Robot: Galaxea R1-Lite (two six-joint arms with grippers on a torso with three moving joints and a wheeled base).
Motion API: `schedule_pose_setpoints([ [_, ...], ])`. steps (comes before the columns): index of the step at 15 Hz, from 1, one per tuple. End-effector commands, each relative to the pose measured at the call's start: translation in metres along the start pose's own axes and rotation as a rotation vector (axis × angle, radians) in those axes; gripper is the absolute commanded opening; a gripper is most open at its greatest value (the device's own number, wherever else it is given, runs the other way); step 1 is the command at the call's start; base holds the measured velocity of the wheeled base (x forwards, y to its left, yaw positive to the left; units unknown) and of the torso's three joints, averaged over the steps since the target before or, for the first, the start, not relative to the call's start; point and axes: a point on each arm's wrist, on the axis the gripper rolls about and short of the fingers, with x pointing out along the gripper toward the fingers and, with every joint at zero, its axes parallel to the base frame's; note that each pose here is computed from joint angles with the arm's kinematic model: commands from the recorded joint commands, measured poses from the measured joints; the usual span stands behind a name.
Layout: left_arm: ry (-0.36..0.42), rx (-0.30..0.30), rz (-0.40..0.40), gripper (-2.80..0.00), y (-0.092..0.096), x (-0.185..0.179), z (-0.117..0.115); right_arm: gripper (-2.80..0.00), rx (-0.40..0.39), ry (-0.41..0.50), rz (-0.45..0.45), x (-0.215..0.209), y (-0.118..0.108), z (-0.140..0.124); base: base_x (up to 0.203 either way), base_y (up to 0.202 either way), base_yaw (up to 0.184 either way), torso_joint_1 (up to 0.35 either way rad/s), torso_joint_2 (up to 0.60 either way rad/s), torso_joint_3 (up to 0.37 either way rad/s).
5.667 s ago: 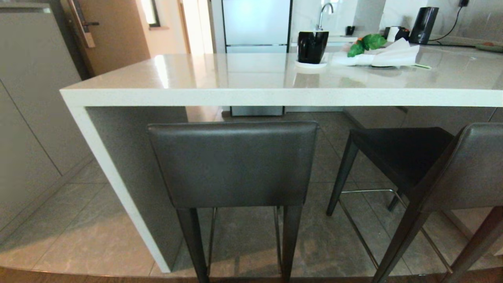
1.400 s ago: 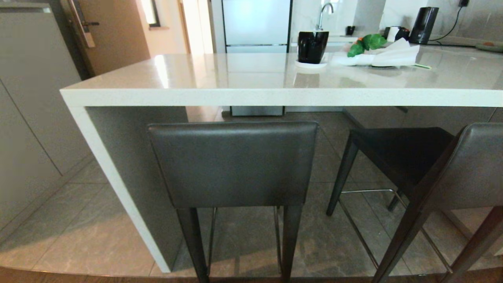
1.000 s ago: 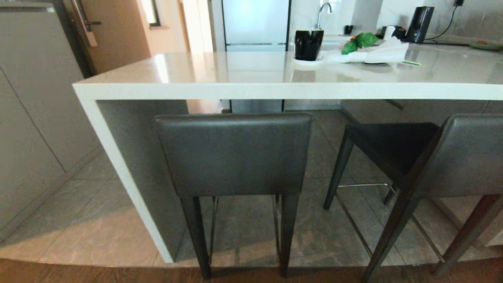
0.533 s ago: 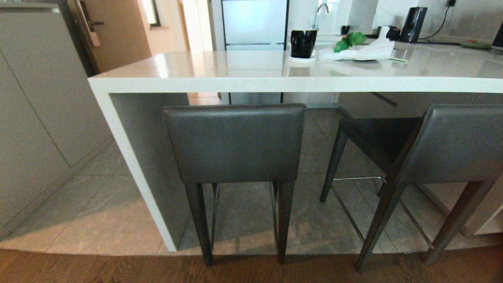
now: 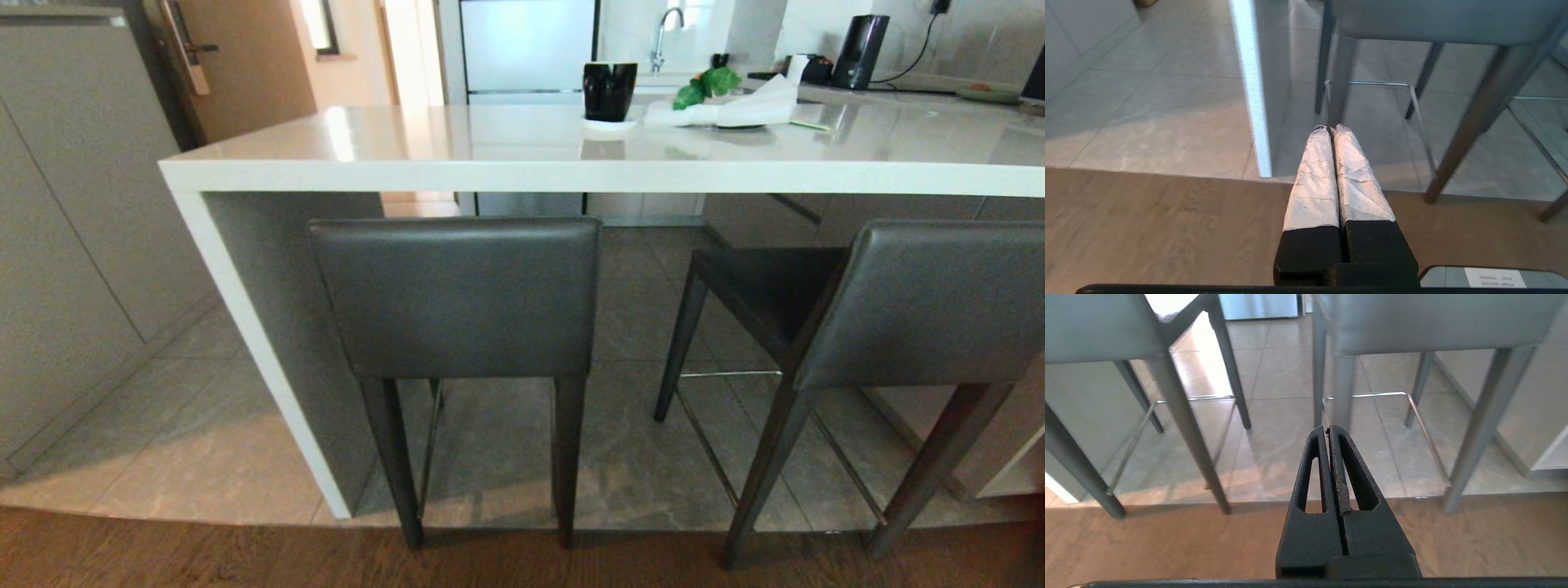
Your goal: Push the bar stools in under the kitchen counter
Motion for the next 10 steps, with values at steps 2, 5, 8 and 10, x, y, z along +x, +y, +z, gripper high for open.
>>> schedule_pose_setpoints([
  [2, -0.001, 0.000, 0.001, -2.80, 0.0000, 0.0000, 0.0000, -2.80, 0.000, 0.001, 0.000, 0.0001, 0.0000, 0.0001, 0.000, -0.194, 0.002, 0.000, 0.00, 0.000],
  [5, 0.001, 0.000, 0.000, -2.80, 0.0000, 0.0000, -0.0001, -2.80, 0.000, 0.001, 0.000, 0.0001, 0.0000, 0.0001, 0.000, -0.196, 0.000, 0.001, 0.00, 0.003],
  [8, 0.000, 0.000, -0.001, -2.80, 0.0000, 0.0000, 0.0000, -2.80, 0.000, 0.001, 0.000, 0.0001, 0.0000, 0.0001, 0.000, -0.195, 0.002, 0.002, 0.00, 0.003],
  [10, 0.000, 0.000, -0.001, -2.80, 0.0000, 0.0000, 0.0000, -2.80, 0.000, 0.001, 0.000, 0.0001, 0.0000, 0.0001, 0.000, -0.198, 0.000, 0.002, 0.00, -0.002],
])
